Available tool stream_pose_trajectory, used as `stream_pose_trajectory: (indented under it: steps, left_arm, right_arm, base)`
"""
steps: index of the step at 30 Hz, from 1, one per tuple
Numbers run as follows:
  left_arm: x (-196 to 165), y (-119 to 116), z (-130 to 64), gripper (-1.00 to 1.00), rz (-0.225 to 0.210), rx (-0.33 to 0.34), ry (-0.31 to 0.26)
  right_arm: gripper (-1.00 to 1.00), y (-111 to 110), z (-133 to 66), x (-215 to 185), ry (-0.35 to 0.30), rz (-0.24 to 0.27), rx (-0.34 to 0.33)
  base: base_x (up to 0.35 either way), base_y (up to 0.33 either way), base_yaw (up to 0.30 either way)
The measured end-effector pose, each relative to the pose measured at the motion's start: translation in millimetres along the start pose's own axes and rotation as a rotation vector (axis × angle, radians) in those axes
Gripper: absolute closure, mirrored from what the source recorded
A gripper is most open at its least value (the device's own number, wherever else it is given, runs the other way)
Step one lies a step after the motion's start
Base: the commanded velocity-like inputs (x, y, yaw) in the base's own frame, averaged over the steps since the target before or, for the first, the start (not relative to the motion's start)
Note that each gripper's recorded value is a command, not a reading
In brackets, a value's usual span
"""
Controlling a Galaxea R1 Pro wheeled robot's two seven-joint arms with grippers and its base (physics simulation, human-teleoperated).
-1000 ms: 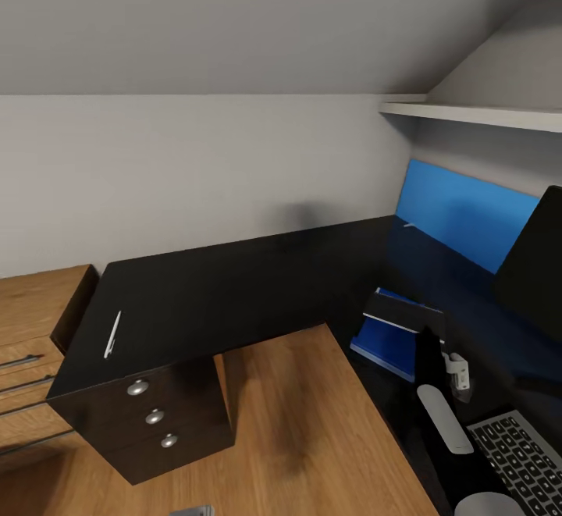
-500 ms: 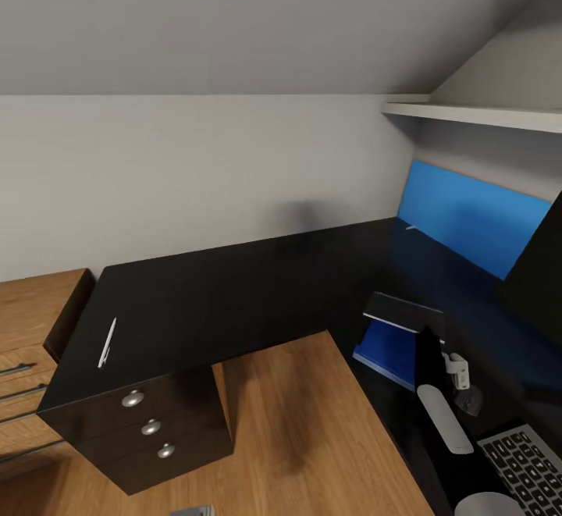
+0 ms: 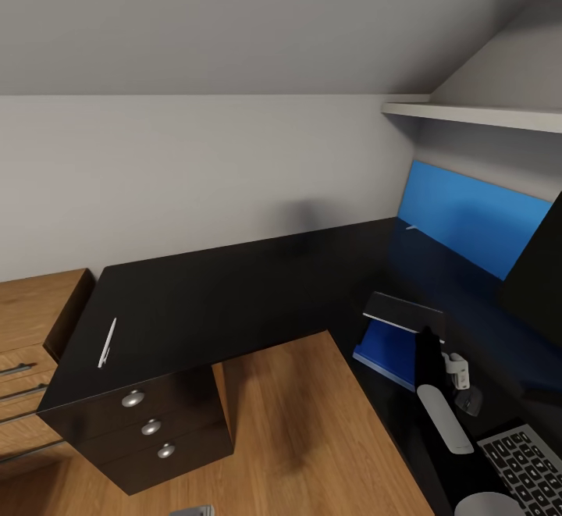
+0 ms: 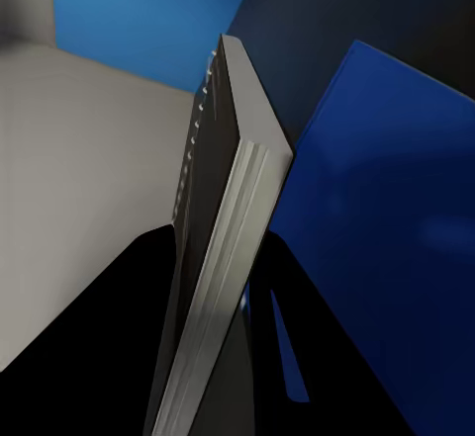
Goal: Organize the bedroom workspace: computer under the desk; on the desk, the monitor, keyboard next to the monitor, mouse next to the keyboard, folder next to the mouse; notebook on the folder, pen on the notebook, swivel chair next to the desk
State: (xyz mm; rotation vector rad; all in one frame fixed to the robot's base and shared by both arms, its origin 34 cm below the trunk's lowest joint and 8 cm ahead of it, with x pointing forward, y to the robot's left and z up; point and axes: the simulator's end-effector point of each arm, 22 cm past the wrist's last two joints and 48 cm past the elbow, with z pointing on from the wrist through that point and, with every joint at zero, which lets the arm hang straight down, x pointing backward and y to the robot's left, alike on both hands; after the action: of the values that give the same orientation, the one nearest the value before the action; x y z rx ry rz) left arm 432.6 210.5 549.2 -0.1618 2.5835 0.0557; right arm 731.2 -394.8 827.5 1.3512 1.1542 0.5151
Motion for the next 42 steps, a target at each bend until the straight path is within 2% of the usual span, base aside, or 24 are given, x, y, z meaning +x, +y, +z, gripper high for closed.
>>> stream_pose_trajectory:
  steps: [12, 30, 33, 34, 36, 42]
  left_arm:
    - [0, 0, -0.1, -1.0, -0.001, 0.002, -0.001]
    - [-14, 0, -24.1, -1.0, 0.0, 0.001, 0.002]
    - [-16, 0, -26.8, -1.0, 0.0, 0.002, 0.002]
    - [-16, 0, -26.7, -1.0, 0.001, 0.002, 0.002]
    - [-16, 0, -26.8, -1.0, 0.001, 0.002, 0.002]
    - [-16, 0, -26.7, -1.0, 0.001, 0.001, 0.002]
  right_arm:
    - [1.0, 0, -0.1, 0, 0.001, 0.0, 0.0]
    - [1.0, 25, -5.4, -9, 0.002, -0.006, 0.006]
    - [1.0, 26, -6.1, -10, 0.001, -0.026, 0.014]
    - [1.0, 23, -6.4, -10, 0.0, -0.06, 0.027]
    - [1.0, 20, -6.7, -10, -0.002, -0.088, 0.037]
    - [1.0, 17, -7.2, -10, -0.004, -0.13, 0.057]
  base:
    - [0.0, 0.0, 0.0]
    - [0.0, 0.0, 0.0]
    - [0.0, 0.0, 0.0]
    - [0.0, 0.0, 0.0]
    - [0.0, 0.0, 0.0]
    - [0.0, 0.0, 0.0]
